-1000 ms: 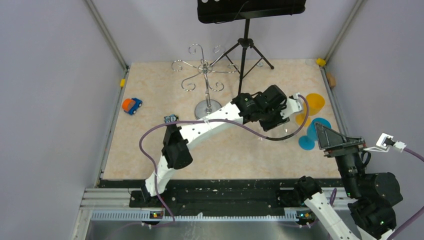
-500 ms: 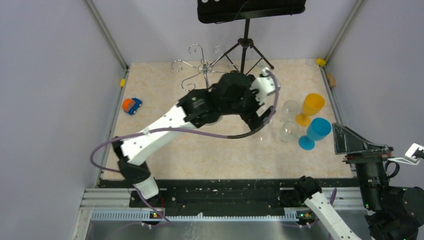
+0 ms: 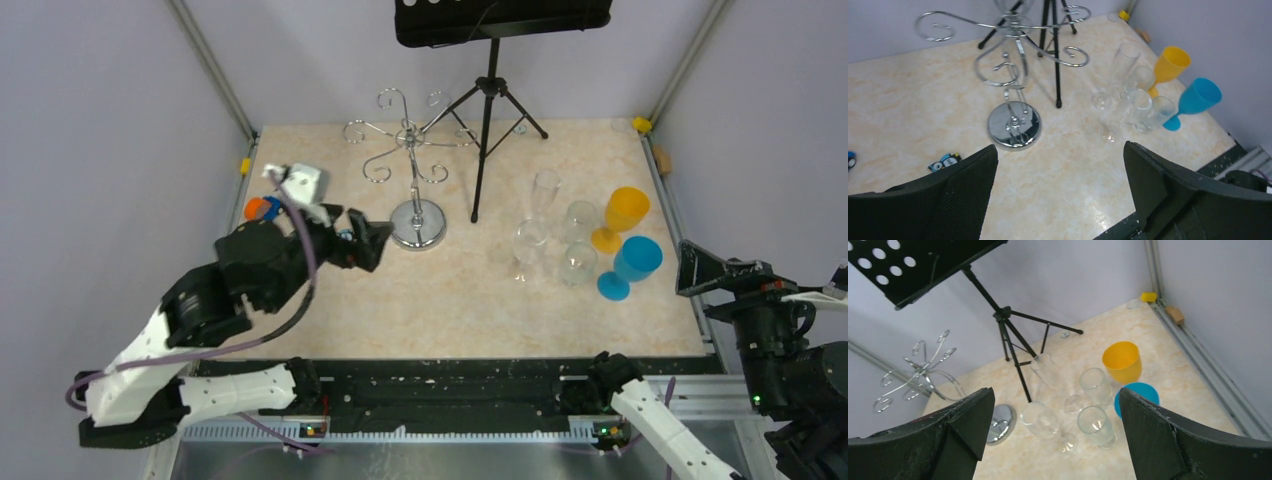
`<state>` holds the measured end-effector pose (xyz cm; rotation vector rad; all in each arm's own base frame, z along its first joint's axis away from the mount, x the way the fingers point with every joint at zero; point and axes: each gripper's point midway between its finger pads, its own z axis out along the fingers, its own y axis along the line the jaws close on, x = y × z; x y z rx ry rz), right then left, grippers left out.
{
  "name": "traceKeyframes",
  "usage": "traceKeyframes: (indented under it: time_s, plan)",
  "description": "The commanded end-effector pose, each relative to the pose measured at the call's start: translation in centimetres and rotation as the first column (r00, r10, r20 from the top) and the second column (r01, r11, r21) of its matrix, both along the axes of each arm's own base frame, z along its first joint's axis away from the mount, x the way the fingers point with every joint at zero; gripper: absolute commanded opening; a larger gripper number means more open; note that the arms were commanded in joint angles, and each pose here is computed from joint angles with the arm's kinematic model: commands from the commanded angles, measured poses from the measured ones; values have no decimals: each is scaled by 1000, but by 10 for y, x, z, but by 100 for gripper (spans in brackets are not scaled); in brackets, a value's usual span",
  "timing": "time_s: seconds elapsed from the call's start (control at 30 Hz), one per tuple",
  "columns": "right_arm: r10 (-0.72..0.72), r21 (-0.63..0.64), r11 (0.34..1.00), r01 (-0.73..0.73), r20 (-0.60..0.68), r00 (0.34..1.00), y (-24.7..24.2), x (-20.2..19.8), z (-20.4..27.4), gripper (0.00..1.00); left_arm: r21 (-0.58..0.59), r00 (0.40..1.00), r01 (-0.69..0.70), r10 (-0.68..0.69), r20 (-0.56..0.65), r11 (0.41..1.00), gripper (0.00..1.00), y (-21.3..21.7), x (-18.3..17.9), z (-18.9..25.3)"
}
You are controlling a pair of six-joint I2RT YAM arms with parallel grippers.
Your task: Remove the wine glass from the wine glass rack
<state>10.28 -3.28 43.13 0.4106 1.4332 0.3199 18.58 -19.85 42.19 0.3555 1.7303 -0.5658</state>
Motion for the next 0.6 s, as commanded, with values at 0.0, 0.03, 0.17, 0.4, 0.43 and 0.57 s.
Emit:
traceKeyframes:
  time_s: [0.0, 0.03, 0.17, 0.4, 0.43, 0.57]
  plan:
    - [-98, -125, 988, 86, -97, 990, -22, -5, -11, 97, -176, 973, -225, 231, 15, 958, 99, 77, -5, 3]
    - [-113, -140, 985, 97, -108, 988, -25, -7, -12, 97, -203, 968, -243, 252, 17, 949, 99, 91, -9, 1]
    - [-160, -169, 976, 137, -127, 979, -37, -15, -15, 97, -268, 950, -301, 314, 5, 915, 99, 130, -21, -9]
    - [-178, -134, 977, 165, -89, 980, -47, -27, -10, 98, -278, 930, -356, 367, -11, 892, 99, 160, -29, -23]
    - [-178, -128, 978, 167, -84, 980, -47, -29, -10, 98, -275, 930, -356, 368, -9, 893, 99, 160, -29, -23]
    - [-182, -113, 978, 173, -76, 980, -48, -29, -10, 98, -264, 930, -355, 368, -1, 897, 99, 160, -28, -23]
